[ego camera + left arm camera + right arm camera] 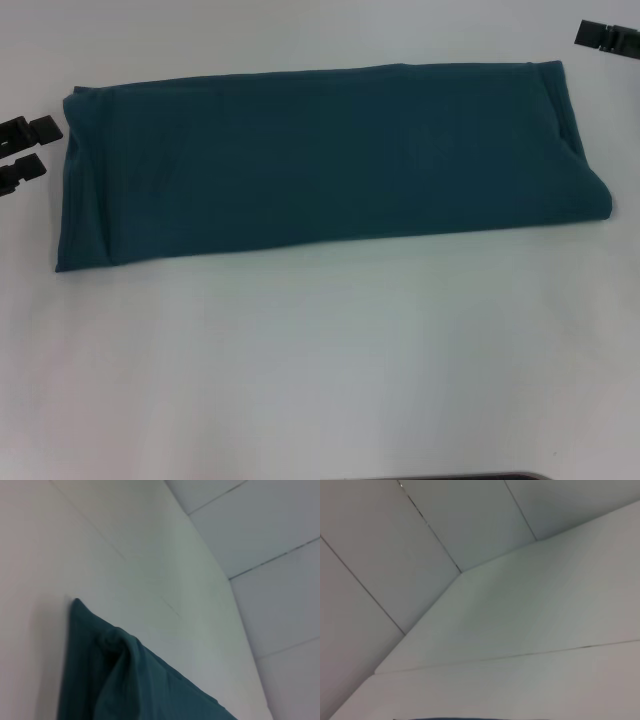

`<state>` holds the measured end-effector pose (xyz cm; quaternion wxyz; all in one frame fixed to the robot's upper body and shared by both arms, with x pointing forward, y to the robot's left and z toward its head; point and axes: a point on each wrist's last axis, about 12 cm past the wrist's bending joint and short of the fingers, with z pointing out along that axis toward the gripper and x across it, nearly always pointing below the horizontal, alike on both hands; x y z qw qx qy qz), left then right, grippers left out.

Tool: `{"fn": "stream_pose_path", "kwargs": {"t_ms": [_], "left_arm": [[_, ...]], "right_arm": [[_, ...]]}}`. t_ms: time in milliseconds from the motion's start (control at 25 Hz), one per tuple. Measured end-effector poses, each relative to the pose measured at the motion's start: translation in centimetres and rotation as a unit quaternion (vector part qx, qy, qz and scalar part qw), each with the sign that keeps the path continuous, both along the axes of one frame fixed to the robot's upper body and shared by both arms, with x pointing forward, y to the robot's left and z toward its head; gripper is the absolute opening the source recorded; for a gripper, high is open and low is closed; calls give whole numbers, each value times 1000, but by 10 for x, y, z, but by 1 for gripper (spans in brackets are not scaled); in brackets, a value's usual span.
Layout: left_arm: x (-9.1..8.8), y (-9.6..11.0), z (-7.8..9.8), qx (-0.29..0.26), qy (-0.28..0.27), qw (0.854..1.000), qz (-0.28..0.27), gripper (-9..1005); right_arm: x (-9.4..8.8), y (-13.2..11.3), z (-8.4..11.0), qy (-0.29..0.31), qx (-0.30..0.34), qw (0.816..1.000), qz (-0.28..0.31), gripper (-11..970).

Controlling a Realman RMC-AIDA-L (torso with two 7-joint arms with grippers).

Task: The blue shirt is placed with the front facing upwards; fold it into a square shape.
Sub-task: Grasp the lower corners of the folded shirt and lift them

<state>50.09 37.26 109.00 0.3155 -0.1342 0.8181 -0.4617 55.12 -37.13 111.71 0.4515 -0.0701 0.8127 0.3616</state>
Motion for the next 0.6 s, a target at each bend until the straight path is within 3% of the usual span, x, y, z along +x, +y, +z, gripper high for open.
{"fn": "stream_pose_path", "kwargs": {"t_ms": [240,600], "left_arm": [[-2,-1,0,4,-6,1000,-11,761],[-1,-3,1,61,-68,994,-55,761]], "right_arm": [[-1,1,-3,8,-6,1000,3,866],[-2,1,-3,9,-5,1000,3,862]]}}
